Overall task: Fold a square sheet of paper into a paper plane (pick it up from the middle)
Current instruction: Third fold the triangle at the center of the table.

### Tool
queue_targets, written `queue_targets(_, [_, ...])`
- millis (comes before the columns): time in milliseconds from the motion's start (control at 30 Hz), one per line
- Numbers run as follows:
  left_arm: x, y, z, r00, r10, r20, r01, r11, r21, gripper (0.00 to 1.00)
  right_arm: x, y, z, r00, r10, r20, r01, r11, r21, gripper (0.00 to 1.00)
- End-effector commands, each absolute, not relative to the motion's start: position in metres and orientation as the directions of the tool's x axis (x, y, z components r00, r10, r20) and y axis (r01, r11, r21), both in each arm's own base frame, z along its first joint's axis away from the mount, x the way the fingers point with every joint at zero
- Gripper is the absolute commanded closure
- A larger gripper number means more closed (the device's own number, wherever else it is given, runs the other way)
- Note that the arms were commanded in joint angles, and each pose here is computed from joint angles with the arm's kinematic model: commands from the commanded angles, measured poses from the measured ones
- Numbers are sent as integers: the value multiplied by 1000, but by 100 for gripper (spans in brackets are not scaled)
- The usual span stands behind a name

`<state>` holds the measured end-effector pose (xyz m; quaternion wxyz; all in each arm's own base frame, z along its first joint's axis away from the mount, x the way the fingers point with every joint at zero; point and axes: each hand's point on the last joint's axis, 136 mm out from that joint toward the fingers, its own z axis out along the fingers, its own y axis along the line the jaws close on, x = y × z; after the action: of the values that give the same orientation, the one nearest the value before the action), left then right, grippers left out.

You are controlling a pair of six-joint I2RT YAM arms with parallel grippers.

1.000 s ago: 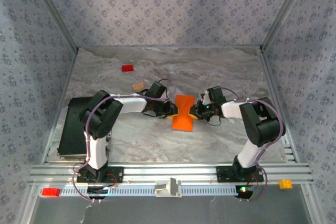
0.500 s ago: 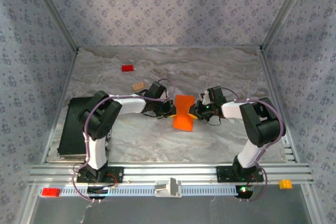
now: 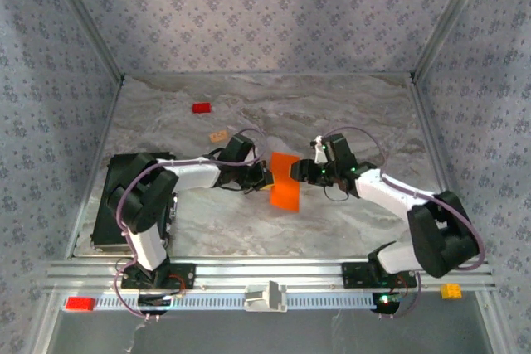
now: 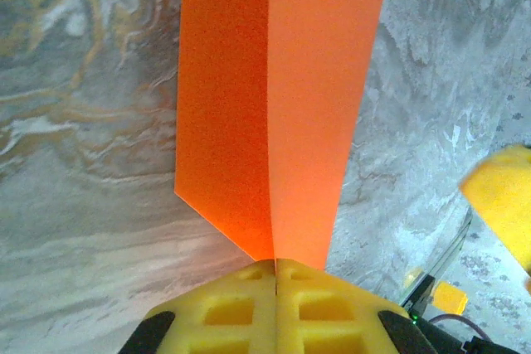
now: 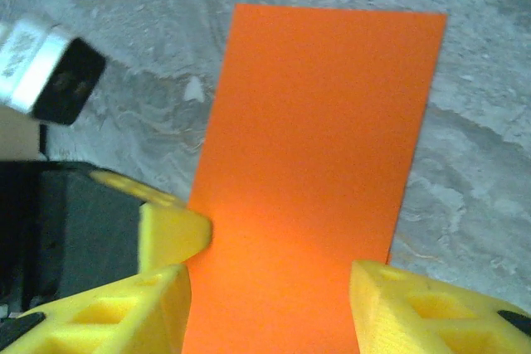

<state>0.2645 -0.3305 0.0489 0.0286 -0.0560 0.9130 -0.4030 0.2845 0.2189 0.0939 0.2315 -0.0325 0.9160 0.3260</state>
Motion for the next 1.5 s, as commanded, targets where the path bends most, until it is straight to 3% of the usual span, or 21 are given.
queue_targets(0, [265, -332, 61, -988, -151, -21, -83, 647, -758, 97, 280, 219, 99, -824, -31, -565, -336, 831, 444, 47])
queue_targets(133, [265, -331, 63, -988, -153, -22, -82, 644, -760, 96, 260, 245, 104, -670, -241, -702, -559, 786, 265, 49])
queue_targets(233, [266, -332, 63, -988, -153, -23, -82, 644, -761, 97, 239, 265, 105, -480, -375, -793, -705, 703, 94, 50])
queue_targets(400, [266, -332, 65, -988, -154, -24, -81, 641, -763, 97, 212, 280, 102, -271, -479, -835, -789, 608, -93, 45])
queue_targets(567, [266, -333, 66, -988, -151, -23, -80, 638, -766, 96, 203, 289, 91, -202, -568, -798, -788, 578, -212, 44])
queue_targets(833, [265, -333, 66, -989, -149, -23, -78, 638, -766, 97, 211, 292, 82, -129, -624, -771, -684, 619, -387, 43])
queue_targets(1167, [265, -333, 65, -989, -149, -25, -77, 640, -764, 96, 210, 291, 62, -90, -702, -706, -643, 582, -497, 46])
queue_targets(1467, [266, -333, 64, -988, -149, -24, -78, 642, -763, 96, 211, 285, 61, -91, -708, -700, -620, 591, -517, 65])
